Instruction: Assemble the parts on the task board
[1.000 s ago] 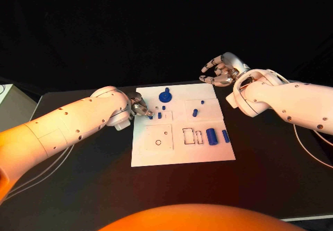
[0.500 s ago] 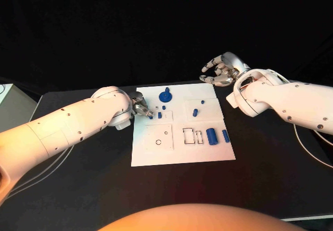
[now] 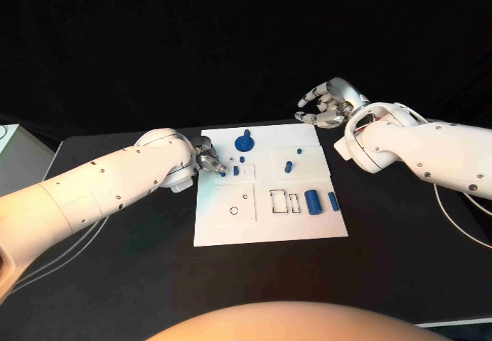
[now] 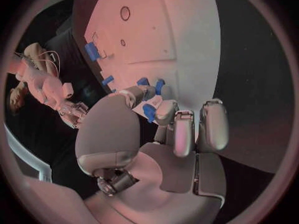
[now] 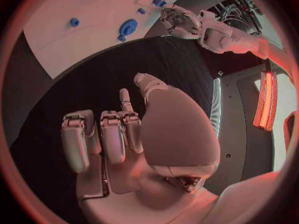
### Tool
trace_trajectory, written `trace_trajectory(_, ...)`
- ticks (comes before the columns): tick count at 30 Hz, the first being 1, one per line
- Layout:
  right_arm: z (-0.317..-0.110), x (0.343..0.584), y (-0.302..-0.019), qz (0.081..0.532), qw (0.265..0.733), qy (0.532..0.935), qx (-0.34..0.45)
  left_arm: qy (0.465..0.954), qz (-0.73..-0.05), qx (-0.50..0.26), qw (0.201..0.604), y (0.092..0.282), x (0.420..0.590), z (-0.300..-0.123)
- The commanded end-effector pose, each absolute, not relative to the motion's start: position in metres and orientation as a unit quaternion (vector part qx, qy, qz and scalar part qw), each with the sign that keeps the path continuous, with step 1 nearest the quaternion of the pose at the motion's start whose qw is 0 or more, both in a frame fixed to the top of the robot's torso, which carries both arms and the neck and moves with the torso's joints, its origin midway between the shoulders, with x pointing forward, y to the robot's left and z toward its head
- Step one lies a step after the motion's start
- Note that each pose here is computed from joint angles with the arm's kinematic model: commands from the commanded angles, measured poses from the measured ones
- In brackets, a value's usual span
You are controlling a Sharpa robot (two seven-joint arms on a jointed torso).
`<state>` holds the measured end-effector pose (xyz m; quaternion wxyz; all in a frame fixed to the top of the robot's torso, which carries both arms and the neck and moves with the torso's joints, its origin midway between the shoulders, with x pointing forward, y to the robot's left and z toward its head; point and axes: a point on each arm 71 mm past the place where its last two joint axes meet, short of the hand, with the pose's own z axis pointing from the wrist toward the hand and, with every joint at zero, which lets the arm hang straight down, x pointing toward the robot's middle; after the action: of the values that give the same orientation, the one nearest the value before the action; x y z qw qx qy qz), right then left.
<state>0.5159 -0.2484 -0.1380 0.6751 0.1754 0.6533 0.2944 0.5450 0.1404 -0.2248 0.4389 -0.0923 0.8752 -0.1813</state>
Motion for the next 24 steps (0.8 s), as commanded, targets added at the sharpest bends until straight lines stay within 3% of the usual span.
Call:
trace_trajectory(1,-0.1376,0.5156,-0.2475,0.296,0.677,0.652,0.169,0.877,-0.175,-0.071,0.443,0.1382,0.5440,-0.2248)
trace_trajectory(24,-0.1378,0.5154,-0.2476,0.296,0.676,0.653,0.169,0.870,-0.185,-0.101,0.445,0.1425,0.5465,-0.2249)
